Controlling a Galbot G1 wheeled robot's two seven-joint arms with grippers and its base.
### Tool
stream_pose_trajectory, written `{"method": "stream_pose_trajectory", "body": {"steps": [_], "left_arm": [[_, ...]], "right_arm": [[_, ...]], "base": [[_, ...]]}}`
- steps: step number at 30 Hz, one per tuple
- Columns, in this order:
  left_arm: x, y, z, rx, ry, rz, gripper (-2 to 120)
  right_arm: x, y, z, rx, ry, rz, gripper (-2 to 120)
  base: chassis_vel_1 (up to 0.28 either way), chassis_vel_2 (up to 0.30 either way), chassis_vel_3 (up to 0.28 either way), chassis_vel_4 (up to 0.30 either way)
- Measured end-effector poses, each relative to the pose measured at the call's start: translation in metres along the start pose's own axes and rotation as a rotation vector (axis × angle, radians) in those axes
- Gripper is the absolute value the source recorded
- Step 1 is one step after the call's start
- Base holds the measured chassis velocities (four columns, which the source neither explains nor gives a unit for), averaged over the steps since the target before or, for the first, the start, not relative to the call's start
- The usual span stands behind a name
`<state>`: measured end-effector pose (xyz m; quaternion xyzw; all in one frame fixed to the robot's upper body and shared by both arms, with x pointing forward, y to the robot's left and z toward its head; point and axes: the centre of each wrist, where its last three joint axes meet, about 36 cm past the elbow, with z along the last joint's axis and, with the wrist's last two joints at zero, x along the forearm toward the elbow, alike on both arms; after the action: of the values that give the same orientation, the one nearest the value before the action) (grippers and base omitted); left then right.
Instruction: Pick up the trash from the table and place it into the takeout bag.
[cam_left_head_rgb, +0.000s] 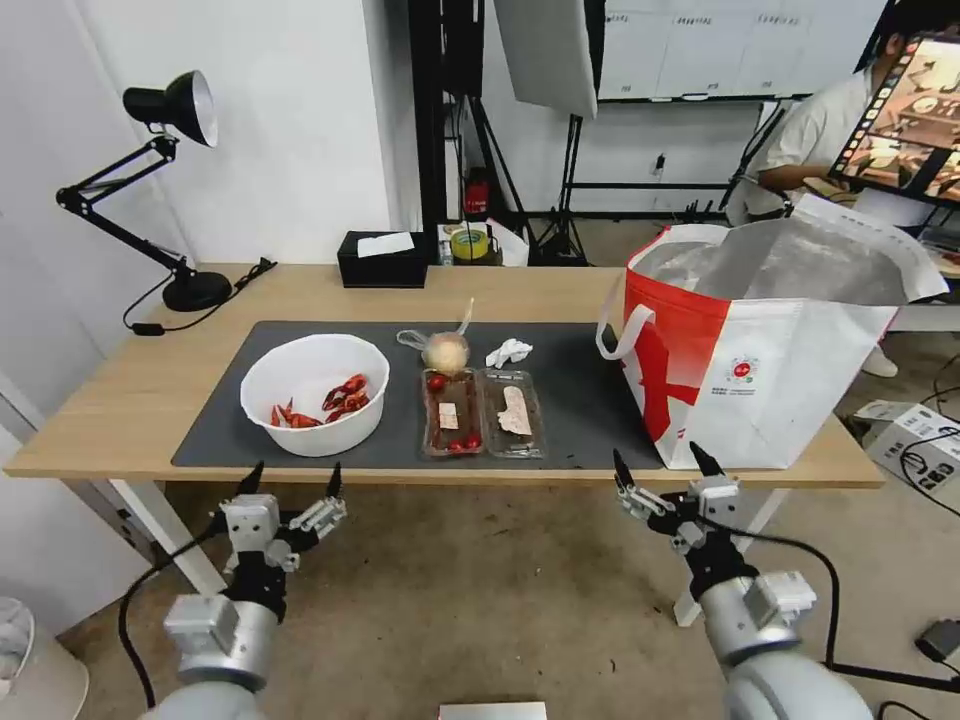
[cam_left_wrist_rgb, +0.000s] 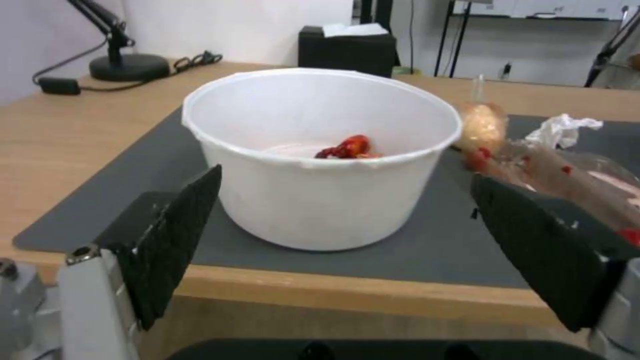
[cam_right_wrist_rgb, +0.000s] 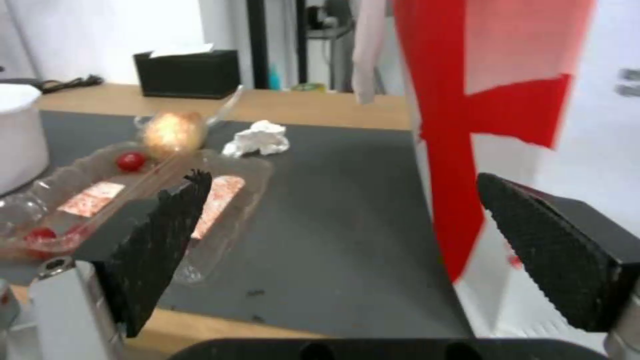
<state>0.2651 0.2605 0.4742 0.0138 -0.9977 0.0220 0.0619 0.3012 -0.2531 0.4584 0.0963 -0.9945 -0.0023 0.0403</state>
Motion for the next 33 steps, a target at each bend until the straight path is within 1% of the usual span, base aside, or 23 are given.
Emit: {"method": "stream_pose_trajectory", "body": {"steps": [1,2,3,5,6,10,12,15,21,29,30,31,33], "left_arm": [[-0.002,0.002,-0.004,0.007,0.008,0.000,100],[-0.006,0.006,-0.011,0.019,0.024,-0.002,100],[-0.006,0.006,-0.011,0.019,0.024,-0.002,100],[-0.010,0.011,-0.021,0.034,0.043,-0.002,100],[-0.008,0.015,-0.029,0.035,0.048,0.000,100],[-0.006,0.016,-0.030,0.035,0.055,0.001,100],[-0.003,0.016,-0.030,0.029,0.058,-0.003,100],[-0.001,0.016,-0.030,0.023,0.059,-0.006,100],[0.005,0.015,-0.024,0.024,0.047,-0.024,100],[0.010,0.014,-0.015,0.032,0.013,-0.045,100],[0.011,0.014,-0.013,0.031,0.006,-0.049,100],[0.011,0.014,-0.013,0.031,0.006,-0.049,100],[0.012,0.013,-0.009,0.030,0.004,-0.053,100]], "right_arm": [[-0.004,-0.003,-0.003,-0.003,0.006,-0.011,100],[-0.012,-0.009,-0.009,-0.010,0.022,-0.034,100],[-0.012,-0.009,-0.009,-0.010,0.022,-0.034,100],[-0.018,-0.014,-0.015,-0.003,0.019,-0.047,100],[-0.022,-0.017,-0.016,-0.017,0.031,-0.065,100],[-0.027,-0.023,-0.019,-0.036,0.045,-0.094,100],[-0.036,-0.033,-0.024,-0.072,0.069,-0.148,100],[-0.033,-0.038,-0.021,-0.089,0.074,-0.163,100],[-0.024,-0.033,-0.013,-0.114,0.072,-0.165,100],[-0.015,-0.020,0.000,-0.137,0.014,-0.151,100],[-0.013,-0.014,0.002,-0.162,-0.006,-0.137,100],[-0.013,-0.014,0.002,-0.162,-0.006,-0.137,100],[-0.011,-0.001,0.002,-0.268,-0.007,-0.124,100]], "base": [[0.000,0.000,0.000,0.000],[0.000,0.000,0.000,0.000],[0.000,0.000,0.000,0.000],[0.000,0.000,0.000,0.000],[0.000,0.000,0.000,0.000],[0.000,0.000,0.000,0.000],[0.000,0.000,0.000,0.000],[0.000,0.000,0.000,0.000],[0.000,0.000,0.000,0.000],[0.000,0.000,0.000,0.000],[0.000,0.000,0.000,0.000],[0.000,0.000,0.000,0.000],[0.000,0.000,0.000,0.000]]}}
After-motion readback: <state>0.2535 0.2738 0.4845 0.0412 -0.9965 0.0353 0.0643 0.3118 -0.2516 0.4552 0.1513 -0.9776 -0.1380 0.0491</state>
